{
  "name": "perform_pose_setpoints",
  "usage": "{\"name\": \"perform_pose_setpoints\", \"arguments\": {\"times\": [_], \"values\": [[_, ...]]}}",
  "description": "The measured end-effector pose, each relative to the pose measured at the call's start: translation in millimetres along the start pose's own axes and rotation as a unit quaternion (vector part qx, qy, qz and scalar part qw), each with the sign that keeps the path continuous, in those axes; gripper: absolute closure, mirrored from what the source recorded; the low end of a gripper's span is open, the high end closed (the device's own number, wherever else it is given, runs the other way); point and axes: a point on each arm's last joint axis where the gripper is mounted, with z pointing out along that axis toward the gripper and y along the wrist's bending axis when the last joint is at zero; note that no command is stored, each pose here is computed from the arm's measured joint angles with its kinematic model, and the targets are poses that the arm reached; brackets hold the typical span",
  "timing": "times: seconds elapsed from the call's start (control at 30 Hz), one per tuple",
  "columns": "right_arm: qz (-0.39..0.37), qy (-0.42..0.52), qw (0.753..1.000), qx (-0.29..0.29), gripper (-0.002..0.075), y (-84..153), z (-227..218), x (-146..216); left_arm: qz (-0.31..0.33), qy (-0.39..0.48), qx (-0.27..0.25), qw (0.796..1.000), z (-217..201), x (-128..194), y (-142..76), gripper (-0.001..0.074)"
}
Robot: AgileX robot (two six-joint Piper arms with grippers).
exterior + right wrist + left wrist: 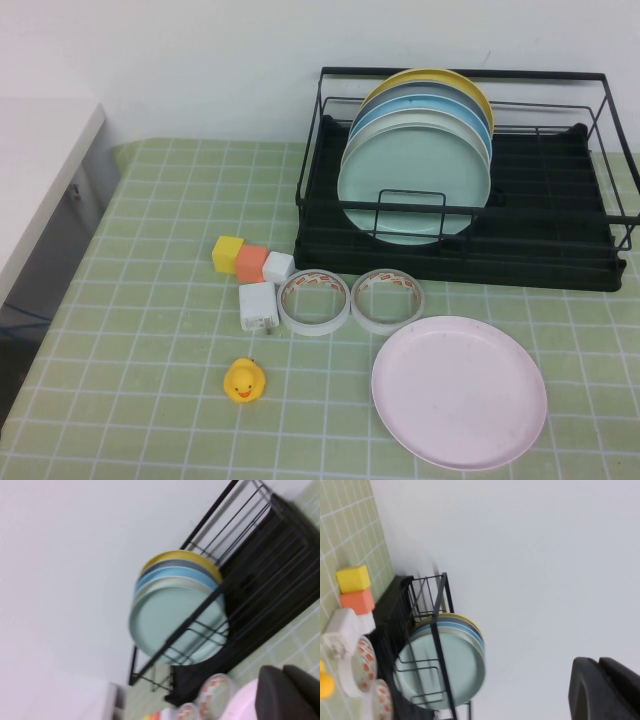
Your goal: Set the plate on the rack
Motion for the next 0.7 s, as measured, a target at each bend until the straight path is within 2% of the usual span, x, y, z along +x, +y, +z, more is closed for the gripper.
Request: {"name": "perform_pose_setpoints", "arguments": {"times": [0.1, 0.2, 0.33, 0.43, 0.53, 0.7], "values": [[0.018, -0.001, 1.0, -0.006, 0.0728, 1, 0, 0, 0.046, 0.003, 0.0, 0.999, 0, 0, 0, 0.0737], [-0.018, -0.023, 1.0, -0.008, 0.0728, 2, 0, -4, 0.115, 0.029, -0.001, 0.993, 0, 5, 0, 0.0737], [-0.042, -0.071, 0.997, -0.012, 0.0728, 3, -1, -13, 0.203, 0.063, 0.006, 0.977, 1, 10, -14, 0.0737], [-0.058, -0.085, 0.995, -0.012, 0.0728, 3, -1, -15, 0.268, 0.091, -0.018, 0.959, 10, 12, -25, 0.0737], [-0.071, -0.07, 0.995, -0.01, 0.0728, 3, -1, -13, 0.342, 0.139, -0.046, 0.928, 23, 16, -37, 0.0737], [-0.078, -0.01, 0.997, -0.008, 0.0728, 2, 0, -2, 0.451, 0.235, -0.098, 0.855, 57, 19, -58, 0.0737]]}}
